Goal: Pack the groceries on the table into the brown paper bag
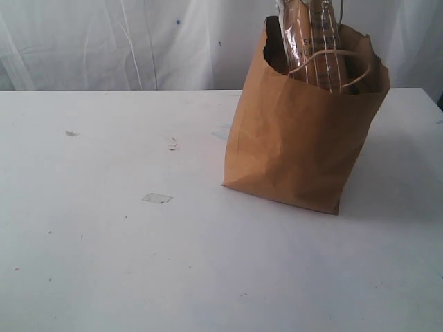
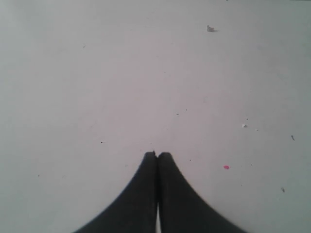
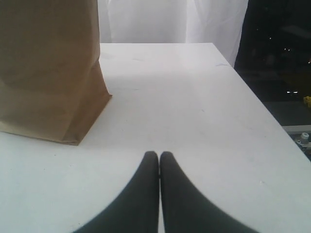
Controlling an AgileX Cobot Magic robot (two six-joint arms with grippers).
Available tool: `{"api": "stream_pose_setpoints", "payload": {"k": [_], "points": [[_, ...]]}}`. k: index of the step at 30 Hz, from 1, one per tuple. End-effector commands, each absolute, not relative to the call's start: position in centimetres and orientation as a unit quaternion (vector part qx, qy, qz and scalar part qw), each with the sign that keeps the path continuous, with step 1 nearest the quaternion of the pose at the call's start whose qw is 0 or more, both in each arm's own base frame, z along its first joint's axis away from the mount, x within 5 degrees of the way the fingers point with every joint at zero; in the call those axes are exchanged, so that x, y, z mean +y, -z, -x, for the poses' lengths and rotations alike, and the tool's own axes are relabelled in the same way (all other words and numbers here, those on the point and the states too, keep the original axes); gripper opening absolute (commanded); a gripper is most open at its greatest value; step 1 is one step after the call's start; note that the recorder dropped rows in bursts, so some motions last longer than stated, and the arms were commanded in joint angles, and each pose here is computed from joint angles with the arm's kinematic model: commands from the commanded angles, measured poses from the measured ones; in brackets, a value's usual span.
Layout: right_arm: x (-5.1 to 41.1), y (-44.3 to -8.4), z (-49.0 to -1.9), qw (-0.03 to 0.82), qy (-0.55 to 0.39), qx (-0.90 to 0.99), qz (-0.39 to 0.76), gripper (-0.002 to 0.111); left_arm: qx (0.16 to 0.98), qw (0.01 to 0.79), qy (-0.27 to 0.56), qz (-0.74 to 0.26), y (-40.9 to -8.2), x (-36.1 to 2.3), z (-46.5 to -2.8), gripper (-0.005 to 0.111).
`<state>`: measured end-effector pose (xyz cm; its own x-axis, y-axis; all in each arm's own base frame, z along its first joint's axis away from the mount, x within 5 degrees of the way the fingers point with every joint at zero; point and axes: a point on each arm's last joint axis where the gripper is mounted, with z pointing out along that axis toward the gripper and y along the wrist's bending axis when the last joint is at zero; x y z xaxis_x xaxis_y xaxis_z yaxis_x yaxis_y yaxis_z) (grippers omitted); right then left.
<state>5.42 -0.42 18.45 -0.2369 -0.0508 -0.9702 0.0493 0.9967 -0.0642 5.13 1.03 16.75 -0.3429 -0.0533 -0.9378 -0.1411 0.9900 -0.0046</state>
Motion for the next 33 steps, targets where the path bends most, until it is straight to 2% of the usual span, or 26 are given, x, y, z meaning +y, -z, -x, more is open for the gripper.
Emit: {"api": "stream_pose_setpoints", "payload": {"k": [1, 4, 33], "points": [[-0.39, -18.48, -5.4, 0.621, 0.042, 0.782, 0.006, 0.0, 0.811, 0.578, 0.012, 0.087, -16.85, 0.59, -5.21, 0.0], [-0.39, -18.48, -5.4, 0.621, 0.042, 0.782, 0.006, 0.0, 0.807, 0.573, 0.066, 0.123, -16.82, 0.16, -5.23, 0.0], [-0.38, -18.48, -5.4, 0.621, 0.041, 0.782, 0.005, 0.0, 0.807, 0.574, 0.069, 0.122, -16.85, 0.11, -5.24, 0.0]]}}
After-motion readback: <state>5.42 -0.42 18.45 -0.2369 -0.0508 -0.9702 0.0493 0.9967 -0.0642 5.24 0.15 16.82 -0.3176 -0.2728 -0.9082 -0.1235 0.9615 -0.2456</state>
